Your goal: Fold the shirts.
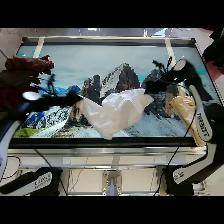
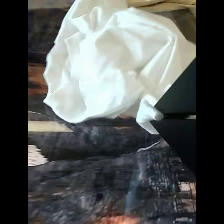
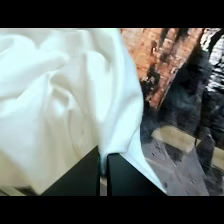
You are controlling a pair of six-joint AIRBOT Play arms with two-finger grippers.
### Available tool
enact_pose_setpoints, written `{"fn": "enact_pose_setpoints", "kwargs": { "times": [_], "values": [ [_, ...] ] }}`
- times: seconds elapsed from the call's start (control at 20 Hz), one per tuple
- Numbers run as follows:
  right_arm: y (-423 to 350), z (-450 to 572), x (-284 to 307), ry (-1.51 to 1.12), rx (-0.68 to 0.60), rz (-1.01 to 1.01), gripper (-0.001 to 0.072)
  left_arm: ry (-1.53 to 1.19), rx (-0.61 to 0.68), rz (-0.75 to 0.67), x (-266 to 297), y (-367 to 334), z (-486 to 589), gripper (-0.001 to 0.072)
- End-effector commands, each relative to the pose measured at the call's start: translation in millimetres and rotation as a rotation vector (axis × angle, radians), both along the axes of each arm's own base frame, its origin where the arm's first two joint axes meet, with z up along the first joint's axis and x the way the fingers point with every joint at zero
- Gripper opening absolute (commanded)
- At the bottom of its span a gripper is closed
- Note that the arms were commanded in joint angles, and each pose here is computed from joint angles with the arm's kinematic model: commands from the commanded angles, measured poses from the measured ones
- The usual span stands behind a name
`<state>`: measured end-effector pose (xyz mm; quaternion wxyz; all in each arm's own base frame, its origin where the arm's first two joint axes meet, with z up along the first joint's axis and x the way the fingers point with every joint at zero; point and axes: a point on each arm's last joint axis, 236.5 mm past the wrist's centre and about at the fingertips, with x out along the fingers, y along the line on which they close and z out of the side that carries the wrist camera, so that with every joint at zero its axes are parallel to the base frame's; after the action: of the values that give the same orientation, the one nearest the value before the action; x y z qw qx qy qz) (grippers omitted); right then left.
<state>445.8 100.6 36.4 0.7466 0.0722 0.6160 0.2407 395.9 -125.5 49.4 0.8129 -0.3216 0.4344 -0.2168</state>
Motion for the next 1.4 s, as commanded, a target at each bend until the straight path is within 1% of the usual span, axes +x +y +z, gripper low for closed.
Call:
{"fn": "enact_pose_setpoints", "kwargs": {
  "times": [0.0, 0.1, 0.25, 0.35, 0.45, 0.55, 0.65, 0.75, 0.8, 0.9, 0.95, 1.05, 1.15, 1.25, 1.35],
  "values": [
    [-24, 120, -46, -0.149, -0.111, 0.071, 0.0017, -0.253, 0.089, 0.135, -21, 70, 102, 0.0011],
    [-15, 201, -71, -0.361, -0.097, 0.073, 0.0016, -0.441, 0.157, 0.233, -44, 95, 171, 0.0011],
    [-3, 308, -133, -0.674, -0.091, 0.084, 0.0017, -0.724, 0.283, 0.403, -85, 123, 270, 0.0011],
    [-1, 355, -176, -0.835, -0.076, 0.059, 0.0016, -0.873, 0.369, 0.515, -115, 137, 325, 0.0011],
    [-1, 381, -212, -0.939, -0.077, 0.049, 0.0016, -0.950, 0.458, 0.591, -137, 147, 358, 0.0010],
    [-2, 395, -229, -1.000, -0.074, 0.041, 0.0016, -0.948, 0.515, 0.586, -144, 147, 369, 0.0011],
    [-5, 393, -222, -0.995, -0.084, 0.029, 0.0016, -0.855, 0.518, 0.509, -134, 144, 349, 0.0011],
    [-10, 375, -190, -0.941, -0.099, 0.001, 0.0016, -0.632, 0.492, 0.389, -116, 150, 288, 0.0011],
    [-14, 354, -166, -0.880, -0.109, -0.010, 0.0016, -0.487, 0.435, 0.320, -108, 152, 249, 0.0011],
    [-11, 293, -119, -0.695, -0.102, 0.000, 0.0016, -0.258, 0.346, 0.239, -91, 164, 176, 0.0010],
    [-8, 256, -100, -0.586, -0.087, 0.012, 0.0016, -0.145, 0.324, 0.215, -81, 172, 134, 0.0011],
    [6, 170, -68, -0.341, -0.026, 0.037, 0.0016, 0.048, 0.327, 0.164, -63, 180, 50, 0.0010],
    [25, 77, -46, -0.107, 0.062, 0.029, 0.0016, 0.172, 0.392, 0.108, -41, 185, -22, 0.0011],
    [33, -8, -26, 0.026, 0.078, -0.022, 0.0016, 0.212, 0.410, 0.115, -6, 181, -76, 0.0011],
    [45, -82, -10, 0.110, 0.075, -0.063, 0.0016, 0.228, 0.399, 0.195, 26, 174, -116, 0.0011]
  ]
}}
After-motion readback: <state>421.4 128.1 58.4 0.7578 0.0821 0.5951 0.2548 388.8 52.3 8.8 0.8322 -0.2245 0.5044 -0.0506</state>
